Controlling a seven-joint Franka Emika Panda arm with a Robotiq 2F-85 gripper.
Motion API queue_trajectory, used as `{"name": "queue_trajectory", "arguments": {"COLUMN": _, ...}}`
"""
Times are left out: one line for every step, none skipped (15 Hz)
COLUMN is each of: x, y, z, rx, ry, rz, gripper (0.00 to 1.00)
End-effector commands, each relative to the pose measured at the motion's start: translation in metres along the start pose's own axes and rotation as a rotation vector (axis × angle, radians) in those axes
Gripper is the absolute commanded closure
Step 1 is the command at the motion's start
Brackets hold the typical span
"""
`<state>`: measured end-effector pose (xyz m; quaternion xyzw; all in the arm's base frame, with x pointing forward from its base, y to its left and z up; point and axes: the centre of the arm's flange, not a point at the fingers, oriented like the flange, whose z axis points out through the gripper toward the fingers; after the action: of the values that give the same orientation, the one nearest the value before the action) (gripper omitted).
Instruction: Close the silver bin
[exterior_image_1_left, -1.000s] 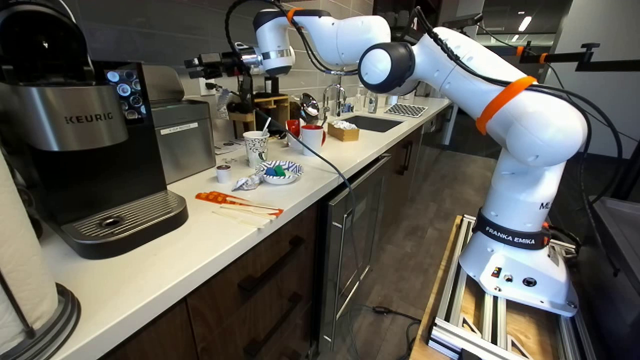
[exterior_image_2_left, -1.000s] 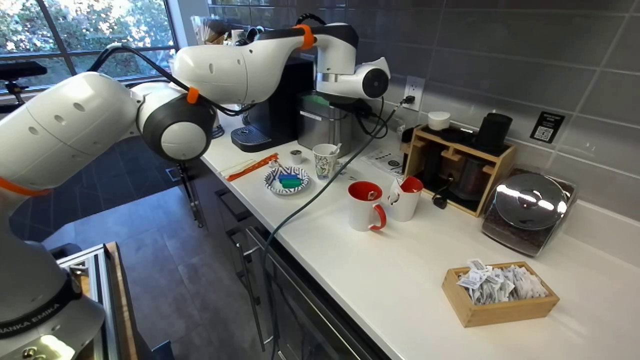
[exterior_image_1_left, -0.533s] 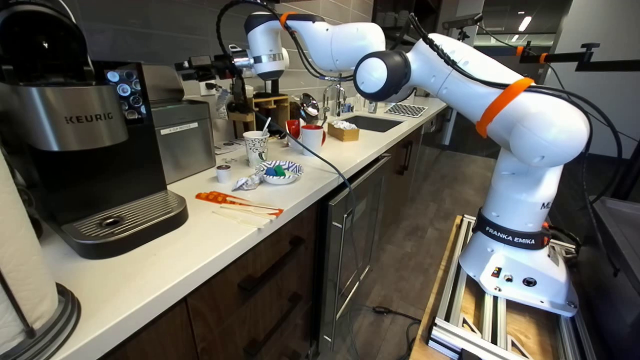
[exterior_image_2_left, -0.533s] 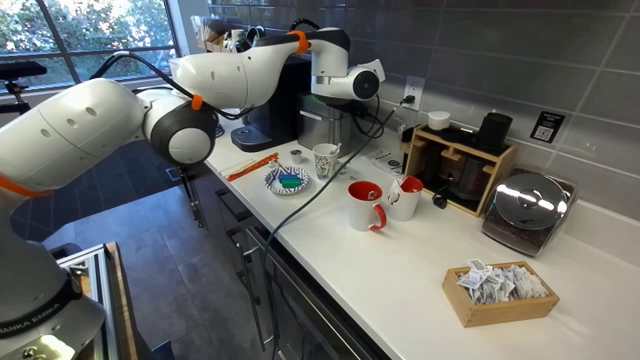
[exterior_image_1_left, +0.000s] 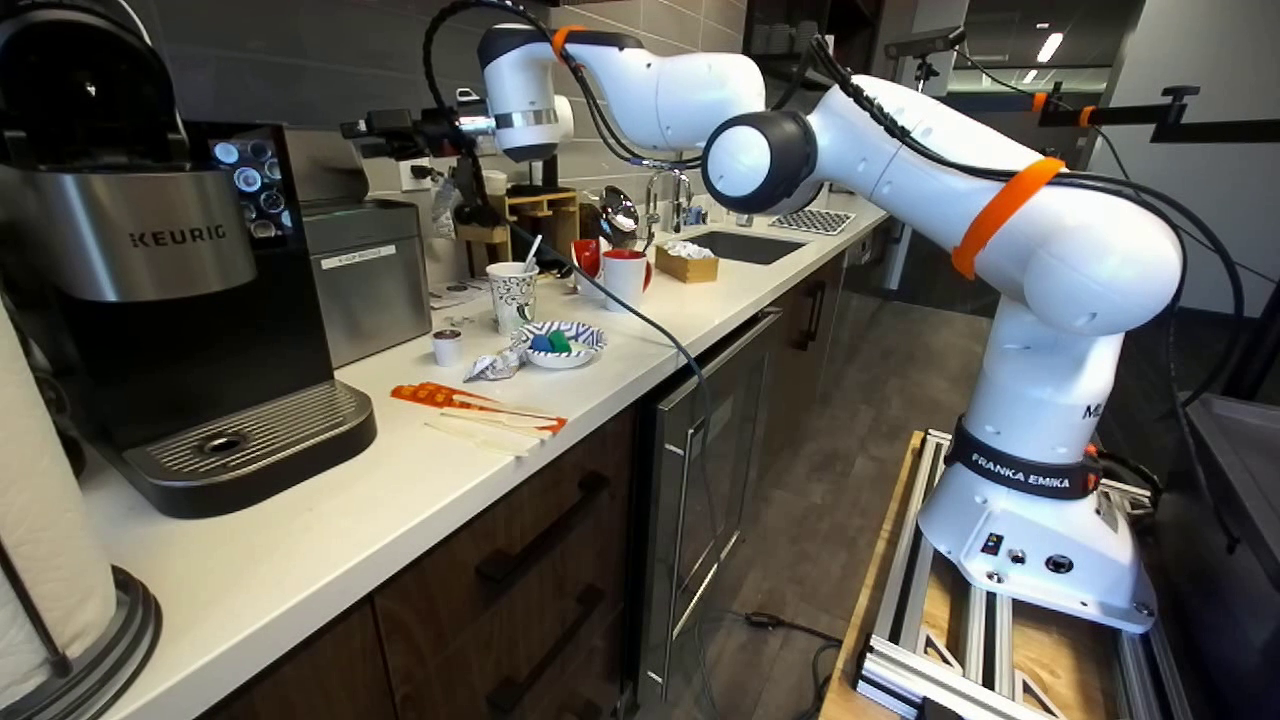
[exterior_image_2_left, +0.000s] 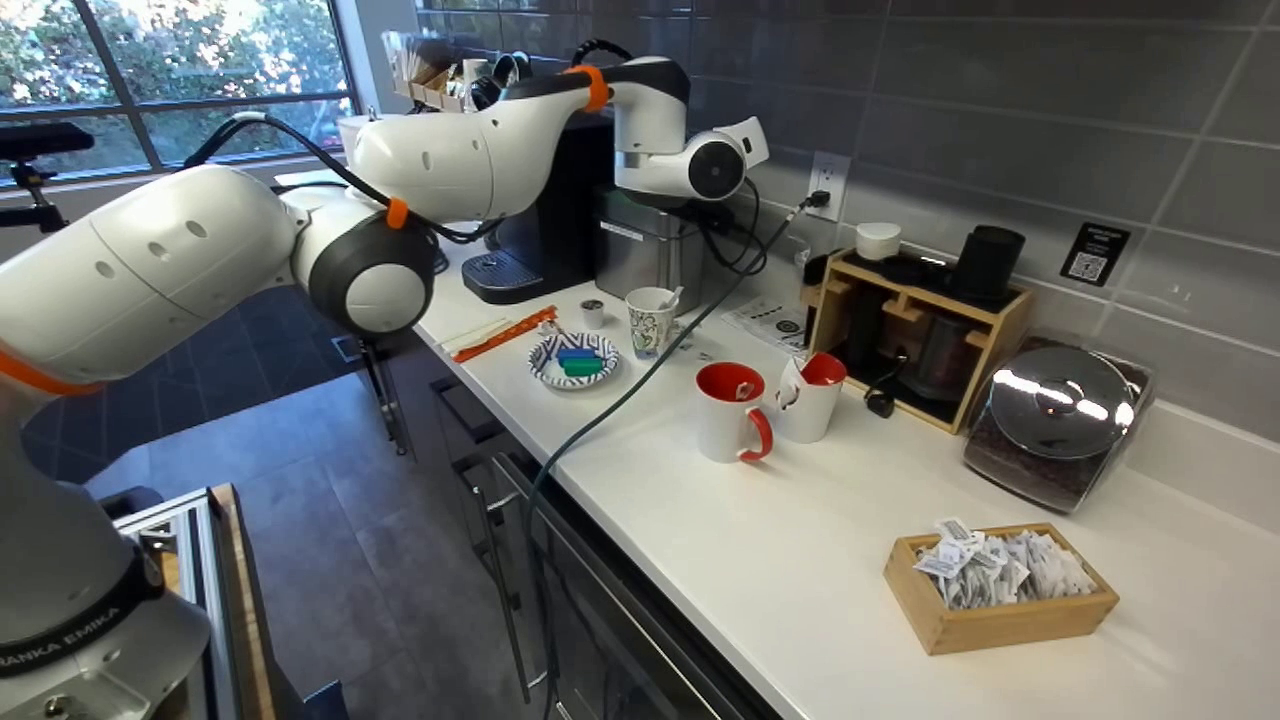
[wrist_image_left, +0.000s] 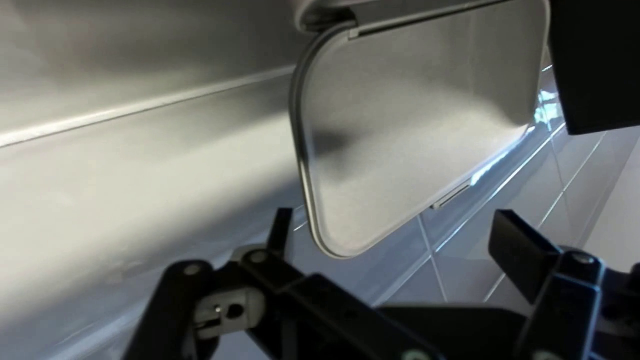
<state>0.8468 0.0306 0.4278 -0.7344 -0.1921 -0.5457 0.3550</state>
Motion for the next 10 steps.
{"name": "queue_trajectory", "arguments": {"x": 0.016, "y": 0.027, "z": 0.022, "rx": -0.046, "ry": 0.030, "rz": 0.040, "gripper": 0.00}}
{"name": "queue_trajectory", "arguments": {"x": 0.015, "y": 0.027, "z": 0.022, "rx": -0.042, "ry": 0.026, "rz": 0.043, "gripper": 0.00}}
{"name": "queue_trajectory", "arguments": {"x": 0.013, "y": 0.026, "z": 0.024, "rx": -0.033, "ry": 0.022, "rz": 0.042, "gripper": 0.00}}
{"name": "queue_trajectory", "arguments": {"x": 0.010, "y": 0.024, "z": 0.027, "rx": -0.025, "ry": 0.018, "rz": 0.040, "gripper": 0.00}}
{"name": "queue_trajectory", "arguments": {"x": 0.007, "y": 0.024, "z": 0.031, "rx": -0.020, "ry": 0.018, "rz": 0.035, "gripper": 0.00}}
{"name": "queue_trajectory", "arguments": {"x": 0.004, "y": 0.024, "z": 0.036, "rx": -0.018, "ry": 0.018, "rz": 0.028, "gripper": 0.00}}
{"name": "queue_trajectory", "arguments": {"x": 0.001, "y": 0.023, "z": 0.039, "rx": -0.018, "ry": 0.021, "rz": 0.025, "gripper": 0.00}}
{"name": "queue_trajectory", "arguments": {"x": -0.002, "y": 0.022, "z": 0.044, "rx": -0.017, "ry": 0.028, "rz": 0.020, "gripper": 0.00}}
{"name": "queue_trajectory", "arguments": {"x": -0.005, "y": 0.020, "z": 0.048, "rx": -0.015, "ry": 0.032, "rz": 0.020, "gripper": 0.00}}
{"name": "queue_trajectory", "arguments": {"x": -0.007, "y": 0.019, "z": 0.053, "rx": -0.012, "ry": 0.039, "rz": 0.018, "gripper": 0.00}}
